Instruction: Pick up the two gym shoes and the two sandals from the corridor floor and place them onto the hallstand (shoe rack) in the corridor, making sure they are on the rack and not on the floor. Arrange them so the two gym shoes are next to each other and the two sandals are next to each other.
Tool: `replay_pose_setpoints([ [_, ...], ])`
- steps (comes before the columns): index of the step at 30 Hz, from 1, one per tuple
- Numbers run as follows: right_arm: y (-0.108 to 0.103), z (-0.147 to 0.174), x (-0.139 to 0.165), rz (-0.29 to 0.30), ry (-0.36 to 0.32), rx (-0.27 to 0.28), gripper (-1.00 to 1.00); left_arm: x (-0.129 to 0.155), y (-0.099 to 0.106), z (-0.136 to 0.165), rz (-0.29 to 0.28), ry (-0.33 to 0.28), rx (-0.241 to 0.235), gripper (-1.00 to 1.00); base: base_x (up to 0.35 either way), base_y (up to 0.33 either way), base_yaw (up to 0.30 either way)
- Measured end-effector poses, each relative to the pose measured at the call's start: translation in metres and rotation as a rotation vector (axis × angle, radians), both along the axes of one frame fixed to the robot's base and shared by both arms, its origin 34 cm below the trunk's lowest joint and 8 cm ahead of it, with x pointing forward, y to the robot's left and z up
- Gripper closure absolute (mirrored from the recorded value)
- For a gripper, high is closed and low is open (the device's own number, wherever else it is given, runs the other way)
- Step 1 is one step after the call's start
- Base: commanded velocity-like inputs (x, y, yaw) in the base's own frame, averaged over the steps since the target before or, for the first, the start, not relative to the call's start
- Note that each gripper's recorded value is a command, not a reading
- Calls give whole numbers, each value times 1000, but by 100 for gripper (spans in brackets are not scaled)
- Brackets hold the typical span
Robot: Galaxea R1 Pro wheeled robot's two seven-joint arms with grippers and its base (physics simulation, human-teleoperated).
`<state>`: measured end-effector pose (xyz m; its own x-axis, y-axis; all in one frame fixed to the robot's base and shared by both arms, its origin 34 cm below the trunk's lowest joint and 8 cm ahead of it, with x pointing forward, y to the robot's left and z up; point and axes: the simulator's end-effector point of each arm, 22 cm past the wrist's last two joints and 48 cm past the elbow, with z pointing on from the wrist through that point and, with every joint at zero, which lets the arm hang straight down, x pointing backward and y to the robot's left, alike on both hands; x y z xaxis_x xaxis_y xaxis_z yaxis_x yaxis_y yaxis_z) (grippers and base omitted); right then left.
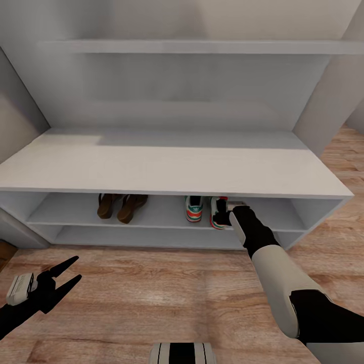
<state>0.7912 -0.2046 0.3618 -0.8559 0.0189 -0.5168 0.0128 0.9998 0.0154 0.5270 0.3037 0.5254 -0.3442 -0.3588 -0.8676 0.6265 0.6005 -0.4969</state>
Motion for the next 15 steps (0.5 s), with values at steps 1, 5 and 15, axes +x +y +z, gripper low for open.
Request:
replay_pose_setpoints([
  [1, 0, 0, 0, 0, 0, 0, 100, 0, 0, 0, 0, 0, 0, -100, 1, 1, 0],
  [5, 0, 0, 0, 0, 0, 0, 100, 0, 0, 0, 0, 0, 0, -100, 12, 10, 0],
  [15, -1, 0, -2, 1, 5, -5, 100, 0, 0, 2, 0, -4, -1, -100, 43, 37, 0],
])
